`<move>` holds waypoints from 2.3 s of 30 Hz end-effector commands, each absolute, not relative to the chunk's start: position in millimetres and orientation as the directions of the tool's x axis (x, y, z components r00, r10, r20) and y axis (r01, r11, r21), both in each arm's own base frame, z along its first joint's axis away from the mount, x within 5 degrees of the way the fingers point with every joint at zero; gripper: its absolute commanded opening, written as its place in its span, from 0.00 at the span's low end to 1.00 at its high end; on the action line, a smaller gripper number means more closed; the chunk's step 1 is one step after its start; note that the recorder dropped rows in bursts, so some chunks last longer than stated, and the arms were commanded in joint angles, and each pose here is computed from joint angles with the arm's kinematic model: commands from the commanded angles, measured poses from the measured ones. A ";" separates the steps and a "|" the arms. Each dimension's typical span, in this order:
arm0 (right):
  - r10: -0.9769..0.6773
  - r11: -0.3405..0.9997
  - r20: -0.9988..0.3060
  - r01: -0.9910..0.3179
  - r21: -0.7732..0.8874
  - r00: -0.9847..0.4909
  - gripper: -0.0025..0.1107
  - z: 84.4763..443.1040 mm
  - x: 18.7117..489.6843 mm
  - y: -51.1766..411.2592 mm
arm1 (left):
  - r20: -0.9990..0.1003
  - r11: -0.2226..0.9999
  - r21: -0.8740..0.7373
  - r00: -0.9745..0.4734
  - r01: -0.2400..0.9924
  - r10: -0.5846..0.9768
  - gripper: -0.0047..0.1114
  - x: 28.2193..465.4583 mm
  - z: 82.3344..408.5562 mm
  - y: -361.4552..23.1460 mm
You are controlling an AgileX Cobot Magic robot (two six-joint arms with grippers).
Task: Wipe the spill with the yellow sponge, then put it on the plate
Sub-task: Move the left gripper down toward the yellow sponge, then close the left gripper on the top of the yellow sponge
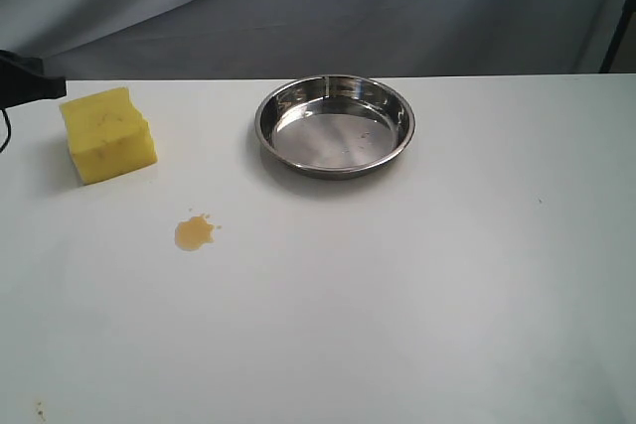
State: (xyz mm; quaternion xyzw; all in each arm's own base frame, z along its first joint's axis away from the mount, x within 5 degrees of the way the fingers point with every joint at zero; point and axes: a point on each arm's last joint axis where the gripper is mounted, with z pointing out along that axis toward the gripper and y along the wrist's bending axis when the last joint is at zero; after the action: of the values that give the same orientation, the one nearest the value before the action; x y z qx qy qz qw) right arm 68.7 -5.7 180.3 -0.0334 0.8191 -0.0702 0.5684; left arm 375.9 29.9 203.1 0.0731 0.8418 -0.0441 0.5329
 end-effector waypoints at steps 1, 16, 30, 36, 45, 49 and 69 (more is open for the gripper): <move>-0.128 0.989 -0.928 0.029 -0.147 -0.351 0.02 179.5 69.0 -5.9 | -0.906 0.983 -0.016 -0.418 0.181 0.062 0.05 378.8 198.9 28.7; -0.126 0.989 -0.928 0.030 -0.145 -0.351 0.02 179.5 69.0 -5.9 | -0.904 0.951 -0.070 -0.422 0.300 0.067 0.05 387.6 160.0 18.6; -0.128 0.989 -0.928 0.029 -0.148 -0.351 0.02 179.5 69.0 -5.9 | -0.909 0.962 -0.099 -0.415 0.253 0.016 0.70 389.2 161.6 21.3; -0.128 0.989 -0.928 0.029 -0.148 -0.351 0.02 179.5 69.0 -5.9 | -0.923 0.963 -0.145 -0.382 0.225 -0.050 0.94 391.3 165.9 22.0; -0.128 0.989 -0.928 0.029 -0.148 -0.351 0.02 179.5 69.0 -5.9 | -0.930 0.959 -0.150 -0.364 0.239 -0.055 0.94 391.7 167.8 20.8; -0.126 0.989 -0.928 0.030 -0.145 -0.351 0.02 179.5 69.0 -5.9 | -0.927 0.961 -0.150 -0.371 0.233 -0.055 0.94 391.7 166.6 21.2; -0.128 0.989 -0.928 0.029 -0.147 -0.351 0.02 179.5 69.0 -5.9 | -0.839 0.969 -0.247 -0.499 -0.005 -0.217 0.94 412.0 118.0 38.6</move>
State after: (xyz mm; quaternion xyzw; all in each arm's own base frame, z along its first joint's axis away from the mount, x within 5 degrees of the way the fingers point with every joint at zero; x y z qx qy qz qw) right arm 68.7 -5.7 180.3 -0.0334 0.8191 -0.0702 0.5684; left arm 407.7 35.3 120.6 -0.0534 0.8514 -0.1180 0.5083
